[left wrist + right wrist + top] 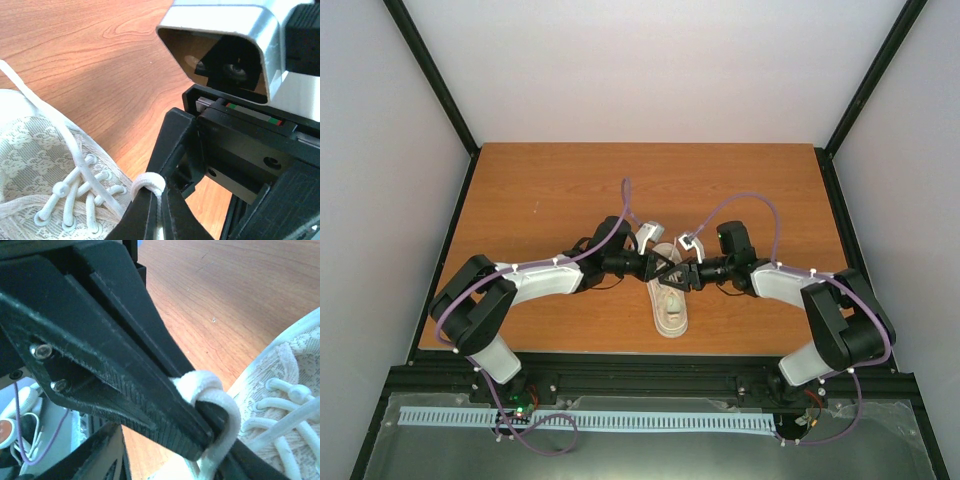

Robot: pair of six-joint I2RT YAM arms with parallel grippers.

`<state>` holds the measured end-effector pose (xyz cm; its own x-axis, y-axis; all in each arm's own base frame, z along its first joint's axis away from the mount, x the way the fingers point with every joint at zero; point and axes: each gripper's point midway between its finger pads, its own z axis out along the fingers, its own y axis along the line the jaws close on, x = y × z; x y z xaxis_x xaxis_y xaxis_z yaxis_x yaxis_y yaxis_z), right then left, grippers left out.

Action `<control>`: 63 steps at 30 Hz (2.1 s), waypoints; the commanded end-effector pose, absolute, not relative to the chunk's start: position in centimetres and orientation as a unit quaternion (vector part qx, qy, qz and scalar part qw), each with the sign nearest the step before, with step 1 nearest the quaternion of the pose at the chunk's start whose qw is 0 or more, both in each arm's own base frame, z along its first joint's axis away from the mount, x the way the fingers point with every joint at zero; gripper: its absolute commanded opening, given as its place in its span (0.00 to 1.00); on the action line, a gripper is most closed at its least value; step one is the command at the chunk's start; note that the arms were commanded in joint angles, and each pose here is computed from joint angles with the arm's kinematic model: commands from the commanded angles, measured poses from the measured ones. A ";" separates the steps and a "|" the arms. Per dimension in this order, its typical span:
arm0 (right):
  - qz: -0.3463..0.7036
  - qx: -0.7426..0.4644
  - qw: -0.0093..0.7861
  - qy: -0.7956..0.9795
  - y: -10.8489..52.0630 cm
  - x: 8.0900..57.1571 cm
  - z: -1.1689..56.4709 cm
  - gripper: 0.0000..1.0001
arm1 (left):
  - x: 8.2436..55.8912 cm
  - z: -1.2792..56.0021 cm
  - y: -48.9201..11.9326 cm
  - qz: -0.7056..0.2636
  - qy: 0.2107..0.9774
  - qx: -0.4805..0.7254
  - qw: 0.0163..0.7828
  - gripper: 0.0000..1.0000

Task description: Tie the shoes

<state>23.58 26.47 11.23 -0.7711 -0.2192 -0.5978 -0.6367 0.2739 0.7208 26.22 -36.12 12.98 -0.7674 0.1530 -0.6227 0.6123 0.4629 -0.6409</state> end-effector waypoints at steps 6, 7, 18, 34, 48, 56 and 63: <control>0.521 -0.255 0.223 0.784 26.1 23.8 11.2 0.23 | 28.5 14.9 -37.5 -0.462 0.807 0.225 0.291 0.01; 0.520 -0.251 0.224 0.785 26.0 23.9 11.1 0.19 | 28.6 14.9 -37.5 -0.461 0.807 0.224 0.293 0.01; 0.507 -0.175 0.227 0.813 25.2 24.8 11.1 0.03 | 30.0 15.5 -33.8 -0.386 0.820 0.193 0.377 0.54; 0.523 -0.029 0.198 0.828 24.3 25.9 12.3 0.03 | 25.5 16.2 -34.6 -0.453 0.769 0.254 0.374 0.42; 0.534 0.033 0.190 0.823 23.6 26.4 12.8 0.03 | 24.1 14.3 -37.3 -0.458 0.770 0.278 0.346 0.32; 0.533 0.037 0.184 0.825 23.6 26.3 12.6 0.03 | 24.4 13.7 -38.0 -0.463 0.767 0.280 0.344 0.30; 0.535 0.039 0.182 0.824 23.6 26.3 12.6 0.03 | 24.5 13.7 -38.4 -0.469 0.764 0.282 0.342 0.26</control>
